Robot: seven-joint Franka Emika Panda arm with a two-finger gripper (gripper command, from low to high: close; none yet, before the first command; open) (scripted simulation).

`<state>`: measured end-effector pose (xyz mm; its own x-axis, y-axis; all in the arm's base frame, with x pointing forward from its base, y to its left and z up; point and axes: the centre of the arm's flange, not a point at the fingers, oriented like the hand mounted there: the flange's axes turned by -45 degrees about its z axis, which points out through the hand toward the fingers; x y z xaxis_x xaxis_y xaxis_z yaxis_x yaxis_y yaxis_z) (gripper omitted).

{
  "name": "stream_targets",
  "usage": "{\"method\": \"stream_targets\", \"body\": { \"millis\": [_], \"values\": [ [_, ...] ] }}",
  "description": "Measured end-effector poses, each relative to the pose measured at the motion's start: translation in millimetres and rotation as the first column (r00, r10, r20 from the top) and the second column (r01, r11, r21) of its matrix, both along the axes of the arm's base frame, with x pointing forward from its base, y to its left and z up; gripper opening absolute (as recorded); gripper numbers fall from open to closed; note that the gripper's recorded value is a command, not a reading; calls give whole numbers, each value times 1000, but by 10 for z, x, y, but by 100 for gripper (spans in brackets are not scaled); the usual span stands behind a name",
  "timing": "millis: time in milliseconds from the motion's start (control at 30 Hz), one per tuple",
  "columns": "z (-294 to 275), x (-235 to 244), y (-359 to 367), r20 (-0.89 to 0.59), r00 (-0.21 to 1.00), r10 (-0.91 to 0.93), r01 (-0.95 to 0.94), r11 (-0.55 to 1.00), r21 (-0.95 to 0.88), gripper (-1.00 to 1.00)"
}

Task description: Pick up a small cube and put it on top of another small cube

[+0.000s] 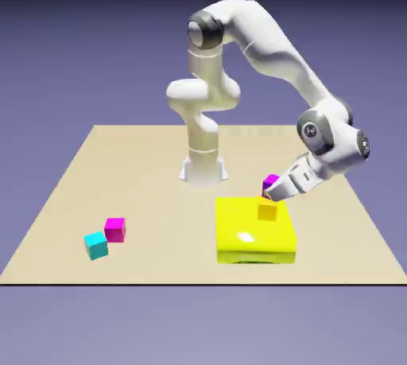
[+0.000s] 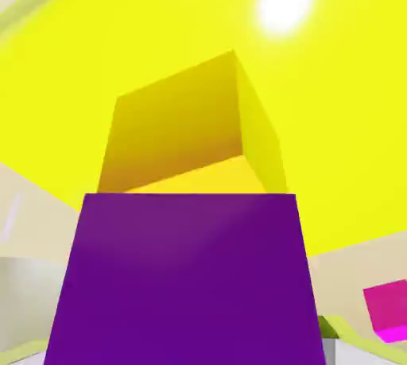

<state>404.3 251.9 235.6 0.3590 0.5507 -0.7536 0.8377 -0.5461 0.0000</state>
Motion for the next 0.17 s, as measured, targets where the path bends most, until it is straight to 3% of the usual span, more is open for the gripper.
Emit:
{"method": "stream_targets", "body": {
  "millis": [167],
  "values": [
    [464, 187, 280, 0, 1000, 0, 0, 1000, -1, 100]
  ]
}}
